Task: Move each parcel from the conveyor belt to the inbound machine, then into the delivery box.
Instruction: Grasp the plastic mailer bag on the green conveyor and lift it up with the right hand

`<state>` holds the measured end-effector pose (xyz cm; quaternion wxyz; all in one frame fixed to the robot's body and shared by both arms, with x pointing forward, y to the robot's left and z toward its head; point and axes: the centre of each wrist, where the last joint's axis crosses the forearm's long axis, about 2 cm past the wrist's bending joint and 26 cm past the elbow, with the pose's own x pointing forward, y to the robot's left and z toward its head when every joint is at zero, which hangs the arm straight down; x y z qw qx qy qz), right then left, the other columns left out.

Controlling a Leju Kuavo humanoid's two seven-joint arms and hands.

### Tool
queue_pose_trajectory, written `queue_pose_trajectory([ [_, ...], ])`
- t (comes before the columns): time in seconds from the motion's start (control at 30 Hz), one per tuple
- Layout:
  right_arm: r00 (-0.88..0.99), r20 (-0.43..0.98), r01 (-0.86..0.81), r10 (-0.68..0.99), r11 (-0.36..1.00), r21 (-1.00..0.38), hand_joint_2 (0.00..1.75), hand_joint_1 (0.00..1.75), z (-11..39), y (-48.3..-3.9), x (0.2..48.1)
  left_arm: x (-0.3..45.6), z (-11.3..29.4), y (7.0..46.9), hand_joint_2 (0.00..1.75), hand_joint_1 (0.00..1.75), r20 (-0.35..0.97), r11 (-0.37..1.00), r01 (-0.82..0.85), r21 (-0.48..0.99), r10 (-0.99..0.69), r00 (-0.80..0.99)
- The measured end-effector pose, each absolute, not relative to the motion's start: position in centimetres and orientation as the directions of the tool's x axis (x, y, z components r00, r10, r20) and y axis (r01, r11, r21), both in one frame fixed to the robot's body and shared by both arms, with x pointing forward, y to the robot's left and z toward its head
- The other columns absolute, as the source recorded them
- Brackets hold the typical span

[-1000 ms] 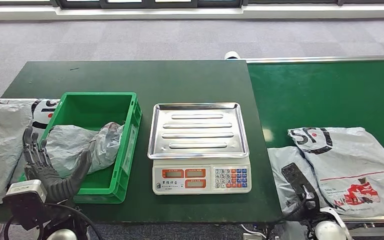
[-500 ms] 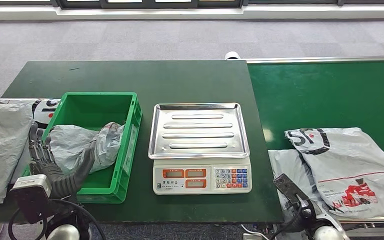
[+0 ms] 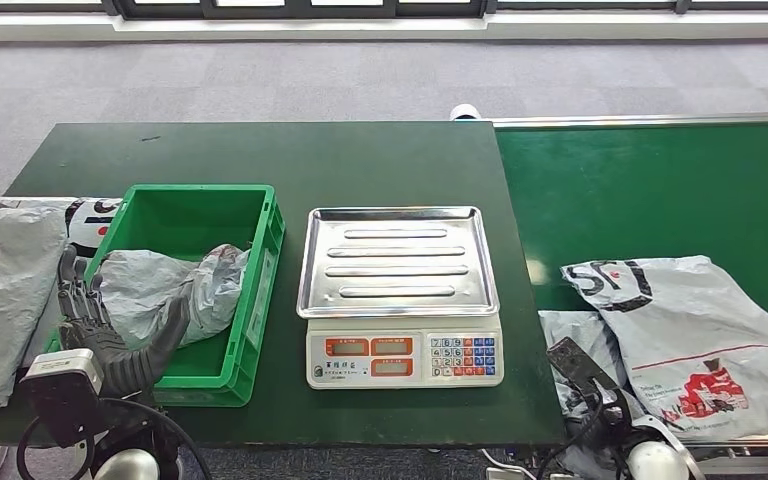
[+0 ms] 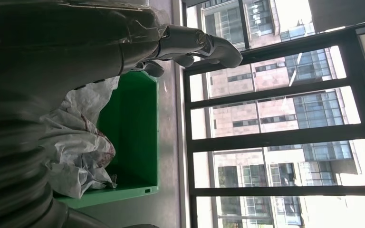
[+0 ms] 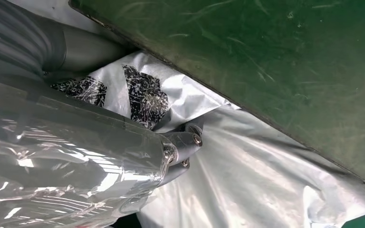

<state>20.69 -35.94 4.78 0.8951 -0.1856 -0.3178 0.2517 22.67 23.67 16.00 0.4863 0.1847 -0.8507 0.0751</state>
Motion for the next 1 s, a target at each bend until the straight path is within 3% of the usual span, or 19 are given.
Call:
queue_pose_trajectory([
  [0.5, 0.612, 0.509, -0.254, 0.606, 0.759, -0.599, 1.75, 1.75, 5.5, -35.5, 20.8, 21.7, 16.0, 23.9, 1.75, 0.00, 0.858, 0.905, -0.424, 0.047, -0.254, -0.447],
  [0.7, 0.314, 0.735, 0.171, 0.601, 0.725, -0.667, 1.75, 1.75, 10.9, -35.0, 23.2, 20.3, 16.2, 24.4, 1.75, 0.00, 0.847, 0.891, -0.453, 0.041, -0.271, -0.457],
  [0.83, 0.127, 0.731, 0.358, 0.671, 0.656, -0.665, 1.75, 1.75, 15.5, -34.6, 24.2, 20.1, 16.5, 24.3, 1.75, 0.00, 0.840, 0.894, -0.447, 0.038, -0.270, -0.470],
  [1.0, 0.042, 0.701, 0.443, 0.712, 0.616, -0.652, 1.75, 1.75, 18.2, -34.4, 24.8, 20.1, 16.5, 24.1, 1.75, 0.00, 0.839, 0.893, -0.448, 0.037, -0.271, -0.471],
])
